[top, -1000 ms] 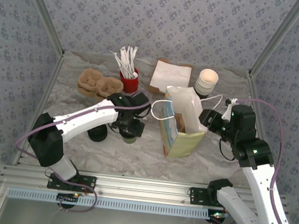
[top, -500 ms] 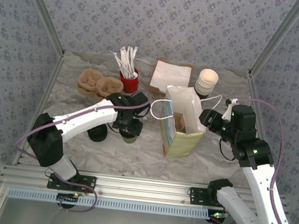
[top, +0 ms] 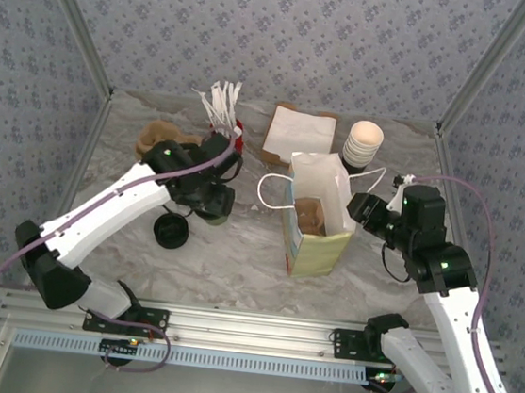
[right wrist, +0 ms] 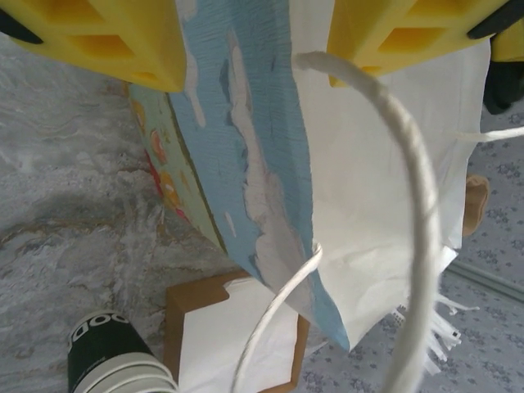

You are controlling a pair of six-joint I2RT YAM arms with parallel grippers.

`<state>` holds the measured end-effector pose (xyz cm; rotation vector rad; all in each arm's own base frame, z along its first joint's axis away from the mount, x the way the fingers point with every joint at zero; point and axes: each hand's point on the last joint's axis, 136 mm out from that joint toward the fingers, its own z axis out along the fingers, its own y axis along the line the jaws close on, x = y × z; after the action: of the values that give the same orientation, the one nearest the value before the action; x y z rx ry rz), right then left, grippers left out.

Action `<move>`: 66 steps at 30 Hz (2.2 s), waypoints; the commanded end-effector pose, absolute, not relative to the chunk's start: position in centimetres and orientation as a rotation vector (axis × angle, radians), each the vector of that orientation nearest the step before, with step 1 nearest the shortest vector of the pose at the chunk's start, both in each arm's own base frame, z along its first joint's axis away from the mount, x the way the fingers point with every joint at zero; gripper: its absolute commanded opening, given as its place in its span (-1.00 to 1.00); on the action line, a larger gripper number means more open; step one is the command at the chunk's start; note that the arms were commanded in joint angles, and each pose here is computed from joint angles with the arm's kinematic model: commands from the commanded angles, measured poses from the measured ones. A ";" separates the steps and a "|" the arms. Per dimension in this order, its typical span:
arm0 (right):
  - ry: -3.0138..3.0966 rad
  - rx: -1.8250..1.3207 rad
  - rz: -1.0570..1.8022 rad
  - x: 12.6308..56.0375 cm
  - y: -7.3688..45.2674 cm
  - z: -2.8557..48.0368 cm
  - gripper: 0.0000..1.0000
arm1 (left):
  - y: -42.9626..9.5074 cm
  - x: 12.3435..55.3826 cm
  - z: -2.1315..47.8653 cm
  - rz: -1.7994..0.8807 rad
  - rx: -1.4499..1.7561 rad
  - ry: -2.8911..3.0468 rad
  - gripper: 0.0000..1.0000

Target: Pack the takeout coffee

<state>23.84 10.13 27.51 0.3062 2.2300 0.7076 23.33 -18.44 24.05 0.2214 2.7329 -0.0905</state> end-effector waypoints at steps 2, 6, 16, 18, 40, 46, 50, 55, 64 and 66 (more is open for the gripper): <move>2.243 0.309 0.747 23.6 11.1 26.9 0.02 | -15.8 22.6 27.9 -0.027 0.177 2.684 0.35; 2.263 0.299 0.752 23.5 11.8 26.3 -0.09 | -14.9 22.7 30.6 -0.009 0.166 2.634 0.35; 2.250 0.282 0.838 24.8 15.0 26.4 -0.60 | -14.4 23.1 36.8 -0.040 0.165 2.533 0.30; 2.218 0.301 0.875 25.0 15.9 26.8 -0.67 | -14.1 22.9 37.6 -0.027 0.162 2.529 0.28; 2.181 0.351 0.905 24.0 24.6 27.2 -0.49 | -17.3 22.4 40.8 -0.161 0.286 2.468 0.21; 2.189 0.298 0.964 22.9 26.8 28.0 -0.25 | -19.4 22.3 39.3 -0.155 0.355 2.513 0.21; 2.187 0.269 0.988 22.2 27.4 28.6 -0.13 | -20.7 22.3 38.4 -0.150 0.399 2.540 0.21; 2.159 0.249 1.038 21.5 27.7 29.4 -0.08 | -22.4 22.2 37.3 -0.141 0.446 2.567 0.21; 2.122 0.255 0.939 20.7 23.6 30.7 0.03 | -23.9 22.1 34.8 -0.083 0.507 2.636 0.21; 2.108 0.254 0.901 20.6 21.9 31.2 0.05 | -24.1 22.2 34.2 -0.066 0.515 2.649 0.22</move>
<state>20.47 24.91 29.79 0.2361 2.1519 0.9953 24.48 -26.71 36.90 0.4294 2.5040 -0.2386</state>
